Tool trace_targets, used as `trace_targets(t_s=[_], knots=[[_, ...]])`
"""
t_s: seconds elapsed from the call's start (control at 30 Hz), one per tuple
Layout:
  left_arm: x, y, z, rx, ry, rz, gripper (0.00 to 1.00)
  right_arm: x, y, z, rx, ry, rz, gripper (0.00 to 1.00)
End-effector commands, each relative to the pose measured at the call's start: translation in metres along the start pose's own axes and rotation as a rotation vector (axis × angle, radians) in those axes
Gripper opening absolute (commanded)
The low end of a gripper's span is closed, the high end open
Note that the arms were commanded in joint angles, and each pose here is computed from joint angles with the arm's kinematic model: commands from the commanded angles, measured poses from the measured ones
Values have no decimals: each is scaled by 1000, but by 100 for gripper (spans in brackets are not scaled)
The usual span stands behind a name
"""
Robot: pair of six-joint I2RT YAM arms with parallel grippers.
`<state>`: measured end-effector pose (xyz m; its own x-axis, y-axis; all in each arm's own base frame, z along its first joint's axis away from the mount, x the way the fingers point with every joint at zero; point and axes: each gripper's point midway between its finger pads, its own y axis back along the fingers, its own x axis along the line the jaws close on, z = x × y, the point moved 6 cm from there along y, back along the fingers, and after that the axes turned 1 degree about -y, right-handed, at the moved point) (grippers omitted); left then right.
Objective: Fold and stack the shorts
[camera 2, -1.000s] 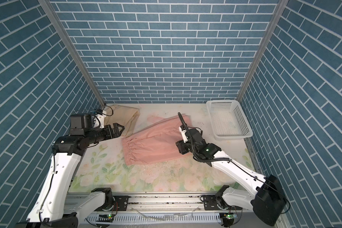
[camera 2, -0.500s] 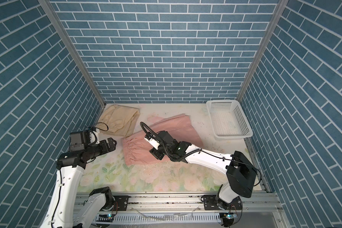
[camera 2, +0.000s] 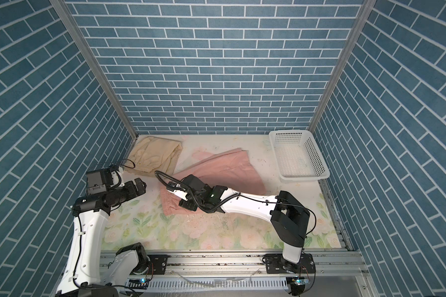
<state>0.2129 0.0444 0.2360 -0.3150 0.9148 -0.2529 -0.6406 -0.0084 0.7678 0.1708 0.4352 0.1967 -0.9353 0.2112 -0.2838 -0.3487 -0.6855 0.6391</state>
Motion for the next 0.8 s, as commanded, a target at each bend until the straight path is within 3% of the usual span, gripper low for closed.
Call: trace_targets(t_s=[0.0,0.33,0.6,0.77], knots=[[13,-2,-4,15,38,78,100,8,-13,1,32,197,-47,64],[15,-25,0,92,138,-73,100,31,-54,-18,80,336,-20,66],[21,-34,0,134,180,-91,100,66,-63,-5,16,401,81,66],[21,-32,1,128,181,-85,100,79,-80,-5,46,410,47,67]])
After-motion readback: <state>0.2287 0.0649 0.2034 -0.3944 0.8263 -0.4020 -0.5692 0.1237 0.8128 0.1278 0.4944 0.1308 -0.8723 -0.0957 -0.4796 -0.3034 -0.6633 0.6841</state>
